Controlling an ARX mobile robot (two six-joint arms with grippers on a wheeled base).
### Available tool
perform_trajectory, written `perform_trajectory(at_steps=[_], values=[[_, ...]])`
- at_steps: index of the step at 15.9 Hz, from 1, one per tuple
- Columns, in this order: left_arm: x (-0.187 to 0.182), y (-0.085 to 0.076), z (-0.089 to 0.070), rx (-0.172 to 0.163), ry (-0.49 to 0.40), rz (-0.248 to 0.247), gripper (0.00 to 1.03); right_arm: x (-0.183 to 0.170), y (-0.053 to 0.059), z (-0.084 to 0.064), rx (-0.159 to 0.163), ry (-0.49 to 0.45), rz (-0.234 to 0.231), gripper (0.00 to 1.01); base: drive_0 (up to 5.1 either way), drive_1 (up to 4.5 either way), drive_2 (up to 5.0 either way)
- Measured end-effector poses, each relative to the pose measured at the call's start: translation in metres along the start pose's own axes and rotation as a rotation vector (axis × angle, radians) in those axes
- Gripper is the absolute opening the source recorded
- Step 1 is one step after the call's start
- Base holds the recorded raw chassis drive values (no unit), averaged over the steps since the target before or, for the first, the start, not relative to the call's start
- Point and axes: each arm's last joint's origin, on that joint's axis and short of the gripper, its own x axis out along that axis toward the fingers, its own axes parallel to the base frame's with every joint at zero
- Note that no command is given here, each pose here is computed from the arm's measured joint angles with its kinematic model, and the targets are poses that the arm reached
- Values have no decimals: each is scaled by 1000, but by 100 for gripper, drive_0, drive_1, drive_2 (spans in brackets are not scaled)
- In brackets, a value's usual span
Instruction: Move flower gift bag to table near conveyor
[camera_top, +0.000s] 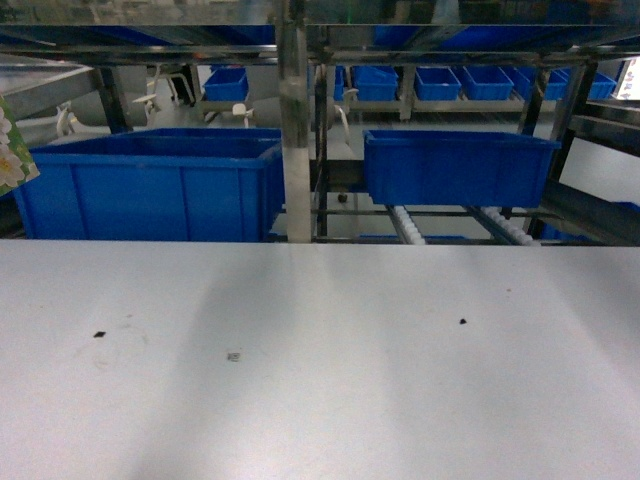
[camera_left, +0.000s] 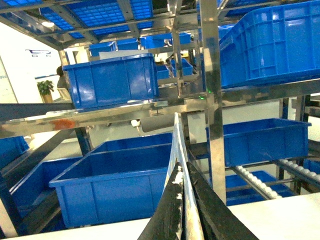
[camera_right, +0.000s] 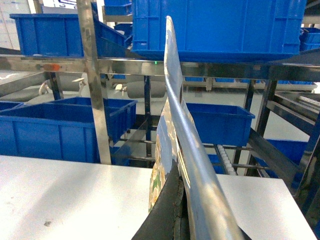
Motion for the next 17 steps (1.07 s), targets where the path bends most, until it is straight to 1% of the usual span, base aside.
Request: perform_trajectory(at_steps=[6,9,11,14,17], values=[[0,0,0,0,0,0,2,0,0,0,0,-1,0,2,-498,247,247],[0,1,0,1,0,10,2,0,0,0,0,0,0,2,0,0,0],[-1,0,2,-3,-13,1,2,-1,0,1,2,-10,1,2,2,435,-432],[-1,0,1,-1,-7,1,2,-1,0,1,2,-7,0,2,-5,428,-437],[1,0,-2,2,12,-2,2,1,0,-1,-3,12,-1,2,0,0,0]])
